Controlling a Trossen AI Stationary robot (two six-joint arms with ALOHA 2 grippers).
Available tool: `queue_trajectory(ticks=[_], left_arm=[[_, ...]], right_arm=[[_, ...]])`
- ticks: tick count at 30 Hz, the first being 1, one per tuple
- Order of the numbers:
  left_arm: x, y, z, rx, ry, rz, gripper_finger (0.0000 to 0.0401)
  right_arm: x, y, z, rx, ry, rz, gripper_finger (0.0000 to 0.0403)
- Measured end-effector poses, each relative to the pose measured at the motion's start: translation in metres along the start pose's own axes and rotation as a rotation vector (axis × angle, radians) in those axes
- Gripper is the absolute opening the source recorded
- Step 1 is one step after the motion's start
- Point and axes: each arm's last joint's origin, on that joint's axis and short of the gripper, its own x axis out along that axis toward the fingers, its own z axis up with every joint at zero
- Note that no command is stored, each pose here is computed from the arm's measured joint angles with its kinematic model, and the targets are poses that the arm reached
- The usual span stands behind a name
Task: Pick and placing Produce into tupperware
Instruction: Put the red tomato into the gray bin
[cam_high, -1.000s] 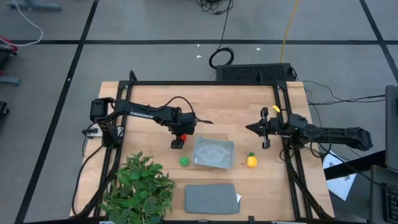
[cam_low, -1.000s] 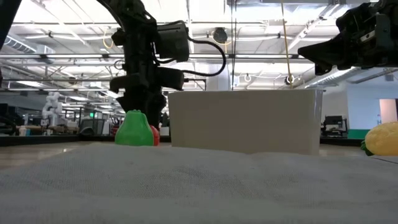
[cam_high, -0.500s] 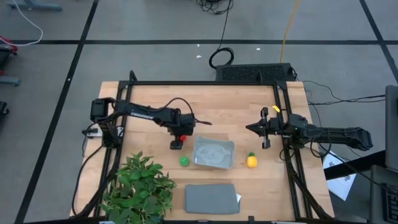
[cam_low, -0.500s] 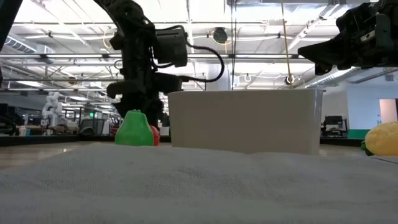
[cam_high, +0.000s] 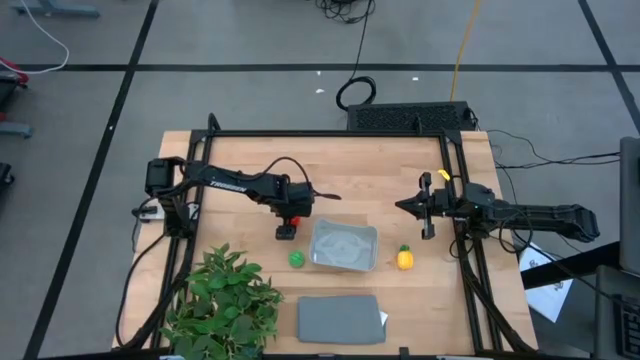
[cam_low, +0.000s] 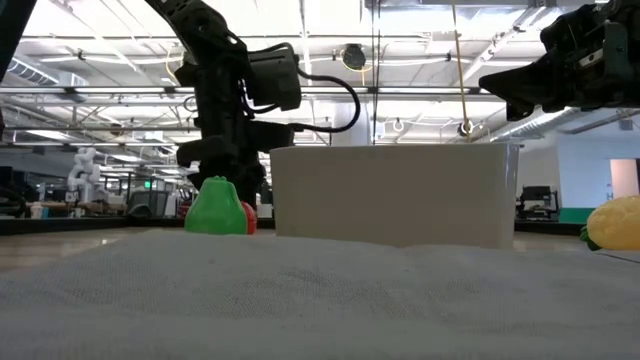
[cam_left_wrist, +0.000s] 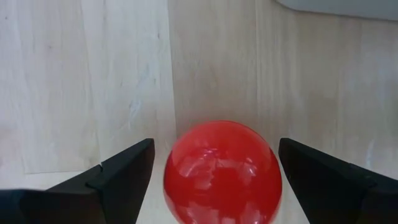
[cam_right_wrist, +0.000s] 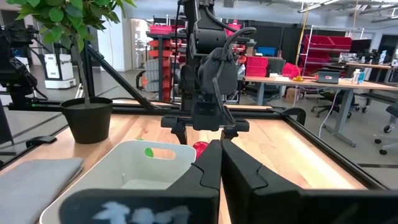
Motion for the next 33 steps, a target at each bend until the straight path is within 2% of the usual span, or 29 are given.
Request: queue_trajectory(ticks=[4,13,18,24,33], left_arm=[[0.0,0.0,-0.0001,-0.001,0.001,0.0,0.0327],[0.0,0.0,-0.0001,-0.004,0.001,0.0,0.0228],[0.0,0.0,-0.0004,0.011,0.005,0.002,0.0231],[-0.0008,0.0011,-0.0032,0.054,0.041,0.047,0.0265],[-0.0098,0.0089,-0.0007,0.044,0.077,0.061,0.0228]], right_arm=[[0.0,0.0,0.0,0.0,0.0,0.0,0.0],[0.0,0.0,0.0,0.0,0.0,0.0,0.0],[0.0,0.0,0.0,0.0,0.0,0.0,0.0],[0.0,0.0,0.0,0.0,0.0,0.0,0.0],[0.0,0.0,0.0002,-0.001,-0.002,0.0,0.0]])
